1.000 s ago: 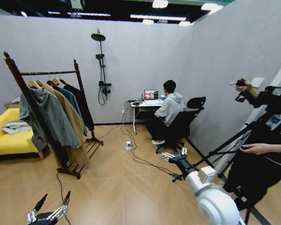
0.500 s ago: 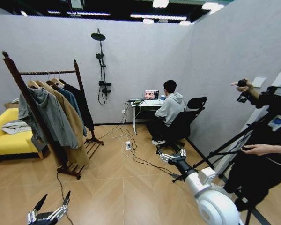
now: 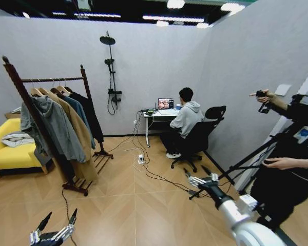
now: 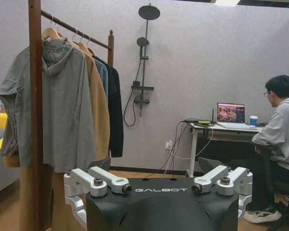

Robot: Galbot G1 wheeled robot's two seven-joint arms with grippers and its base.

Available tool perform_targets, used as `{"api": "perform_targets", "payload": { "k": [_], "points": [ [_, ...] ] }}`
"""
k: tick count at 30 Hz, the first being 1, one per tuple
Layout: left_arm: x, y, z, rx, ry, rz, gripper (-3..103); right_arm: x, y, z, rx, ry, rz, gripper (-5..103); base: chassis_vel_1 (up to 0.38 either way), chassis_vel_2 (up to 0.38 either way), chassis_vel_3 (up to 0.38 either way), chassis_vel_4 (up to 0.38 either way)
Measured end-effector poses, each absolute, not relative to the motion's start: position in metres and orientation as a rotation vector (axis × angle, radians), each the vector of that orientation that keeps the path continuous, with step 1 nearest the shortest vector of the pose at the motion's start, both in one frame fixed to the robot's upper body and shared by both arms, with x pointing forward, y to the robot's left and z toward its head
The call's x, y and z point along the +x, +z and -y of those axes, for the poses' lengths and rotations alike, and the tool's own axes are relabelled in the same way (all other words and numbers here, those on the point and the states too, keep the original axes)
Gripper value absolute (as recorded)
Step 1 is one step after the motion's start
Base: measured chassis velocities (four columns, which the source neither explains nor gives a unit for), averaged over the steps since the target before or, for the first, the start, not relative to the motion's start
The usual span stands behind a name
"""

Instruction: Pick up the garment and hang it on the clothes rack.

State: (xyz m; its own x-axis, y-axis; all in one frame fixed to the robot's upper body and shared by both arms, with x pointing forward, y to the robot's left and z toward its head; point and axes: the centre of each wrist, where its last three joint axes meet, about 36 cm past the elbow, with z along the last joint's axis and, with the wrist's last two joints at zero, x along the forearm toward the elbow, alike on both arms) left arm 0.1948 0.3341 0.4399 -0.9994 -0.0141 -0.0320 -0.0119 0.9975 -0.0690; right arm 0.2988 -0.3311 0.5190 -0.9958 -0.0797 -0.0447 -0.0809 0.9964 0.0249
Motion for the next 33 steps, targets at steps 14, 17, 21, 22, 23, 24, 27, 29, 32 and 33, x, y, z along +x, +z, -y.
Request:
{"api": "perform_targets", "payload": {
  "k": [14,17,21,22,23,24,27,29,32,33],
  "points": [
    [0.195,0.440,-0.334,-0.020,-0.107,-3.107,100,0.291,0.507,0.358,0.059,-0.003,-3.073,100,0.000,0.000,0.000,0.000],
    [0.195,0.440,-0.334,-0.020,-0.107,-3.107,100,0.291,0.510,0.351,0.033,0.014,-3.067,100,0.000,0.000,0.000,0.000],
    [0.195,0.440,-0.334,-0.020,-0.107,-3.107,100,0.291,0.517,0.343,-0.004,0.028,-3.060,100,0.000,0.000,0.000,0.000],
    [0.195,0.440,-0.334,-0.020,-0.107,-3.107,100,0.291,0.520,0.340,-0.021,0.028,-3.058,100,0.000,0.000,0.000,0.000],
    [0.195,0.440,-0.334,-0.020,-0.107,-3.107,100,0.292,0.520,0.338,-0.023,0.017,-3.058,100,0.000,0.000,0.000,0.000],
    [0.195,0.440,-0.334,-0.020,-0.107,-3.107,100,0.293,0.520,0.336,-0.020,0.005,-3.057,100,0.000,0.000,0.000,0.000],
    [0.195,0.440,-0.334,-0.020,-0.107,-3.107,100,0.296,0.517,0.334,-0.008,-0.022,-3.059,100,0.000,0.000,0.000,0.000],
    [0.195,0.440,-0.334,-0.020,-0.107,-3.107,100,0.296,0.517,0.334,-0.006,-0.025,-3.059,100,0.000,0.000,0.000,0.000],
    [0.195,0.440,-0.334,-0.020,-0.107,-3.107,100,0.296,0.517,0.334,-0.002,-0.028,-3.059,100,0.000,0.000,0.000,0.000],
    [0.195,0.440,-0.334,-0.020,-0.107,-3.107,100,0.296,0.517,0.334,-0.002,-0.028,-3.059,100,0.000,0.000,0.000,0.000]
  ]
}}
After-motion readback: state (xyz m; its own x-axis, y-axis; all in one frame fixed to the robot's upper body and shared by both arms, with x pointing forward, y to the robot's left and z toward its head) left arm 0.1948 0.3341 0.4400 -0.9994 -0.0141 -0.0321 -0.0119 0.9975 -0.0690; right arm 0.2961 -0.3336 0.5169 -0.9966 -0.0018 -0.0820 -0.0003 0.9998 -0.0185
